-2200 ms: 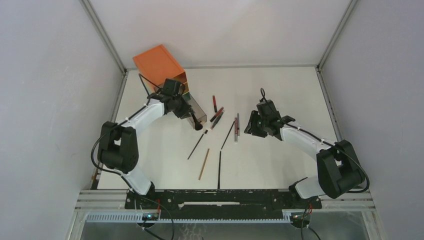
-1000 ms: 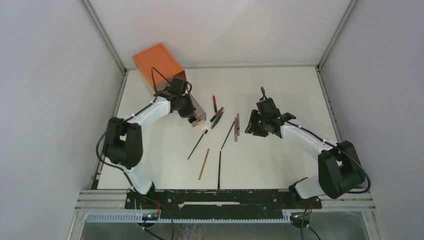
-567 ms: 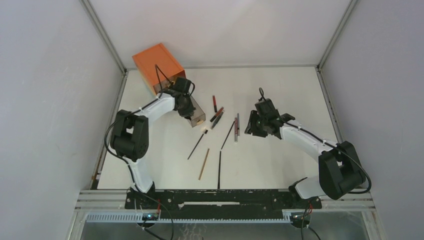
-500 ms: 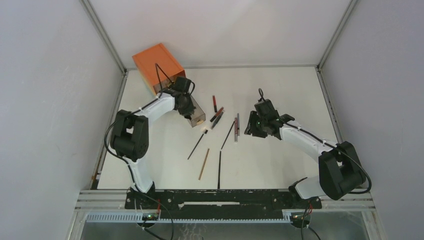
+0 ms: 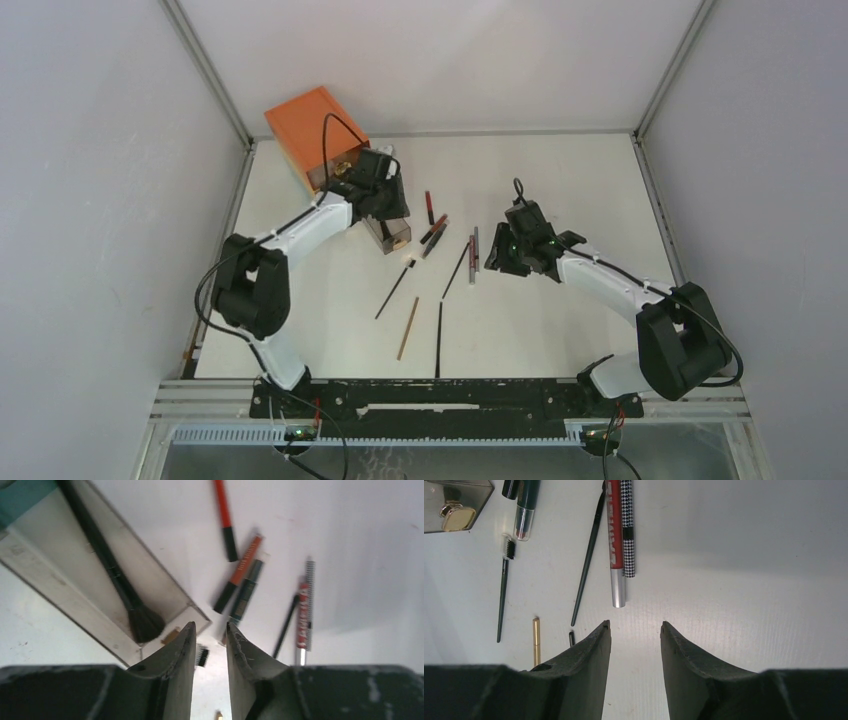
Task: Organize the makeup
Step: Place the makeup brush in the drawer, then pick up the makeup from the center of the board.
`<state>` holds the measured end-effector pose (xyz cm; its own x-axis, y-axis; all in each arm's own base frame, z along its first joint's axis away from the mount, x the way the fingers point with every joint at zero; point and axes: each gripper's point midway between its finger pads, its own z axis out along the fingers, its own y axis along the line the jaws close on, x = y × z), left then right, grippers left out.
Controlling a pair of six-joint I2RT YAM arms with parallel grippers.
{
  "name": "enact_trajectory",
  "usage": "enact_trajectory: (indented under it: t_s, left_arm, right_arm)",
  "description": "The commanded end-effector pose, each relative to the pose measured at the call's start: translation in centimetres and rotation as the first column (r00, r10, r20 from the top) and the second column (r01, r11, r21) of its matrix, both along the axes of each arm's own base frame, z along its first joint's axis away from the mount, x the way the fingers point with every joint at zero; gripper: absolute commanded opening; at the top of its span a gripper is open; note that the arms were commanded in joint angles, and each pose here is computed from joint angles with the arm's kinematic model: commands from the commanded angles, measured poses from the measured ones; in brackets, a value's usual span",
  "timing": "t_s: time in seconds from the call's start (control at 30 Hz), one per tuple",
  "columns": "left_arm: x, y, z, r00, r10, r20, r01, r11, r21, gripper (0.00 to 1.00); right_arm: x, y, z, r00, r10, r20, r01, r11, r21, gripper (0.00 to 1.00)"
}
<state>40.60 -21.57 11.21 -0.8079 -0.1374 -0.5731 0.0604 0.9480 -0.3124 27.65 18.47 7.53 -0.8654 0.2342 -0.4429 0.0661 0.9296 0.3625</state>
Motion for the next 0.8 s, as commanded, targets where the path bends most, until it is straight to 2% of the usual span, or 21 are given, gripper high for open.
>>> enact_trajectory:
  t_s: [0.0, 0.1, 0.17, 0.23, 0.33, 0.53, 0.77]
  left_arm:
    - [-0.9, -2.6, 6.1, 0.967, -0.137, 0.213, 0.157, 0.984, -0.08, 0.32]
    - [-3.1, -4.0, 6.8, 0.945, -0.214, 0.246, 0.232, 0.971, -0.047, 0.33]
    - [-4.7, -4.2, 6.3, 0.943, -0.233, 0.238, 0.242, 0.97, -0.009, 0.34]
    - [-6.0, -4.1, 6.1, 0.948, -0.22, 0.229, 0.234, 0.972, -0.033, 0.35]
    - [-7.8, -3.0, 6.0, 0.956, -0.182, 0.231, 0.203, 0.977, -0.072, 0.37]
    - [-10.8, 0.1, 6.1, 0.959, -0.141, 0.246, 0.158, 0.986, -0.05, 0.39]
    - [-12.3, 0.3, 4.3, 0.971, -0.13, 0.199, 0.15, 0.985, -0.086, 0.39]
  right_arm:
    - [0.5, 0.4, 0.6, 0.999, -0.016, 0.042, 0.015, 1.0, 0.026, 0.49]
    - [0.6, 0.4, 0.5, 0.999, -0.019, 0.045, 0.018, 1.0, 0.026, 0.5]
    - [1.0, 0.6, 0.5, 0.998, -0.021, 0.058, 0.02, 0.999, 0.025, 0.54]
    - [1.6, 1.1, 0.3, 0.998, -0.018, 0.066, 0.017, 1.0, 0.013, 0.59]
    - [2.6, 1.9, -0.3, 0.999, -0.007, 0.042, 0.008, 1.0, -0.028, 0.59]
    - [5.6, 2.3, -1.4, 0.999, -0.039, 0.027, 0.042, 0.99, -0.134, 0.52]
    - [8.0, 2.5, -2.8, 0.998, -0.062, 0.002, 0.06, 0.972, -0.226, 0.46]
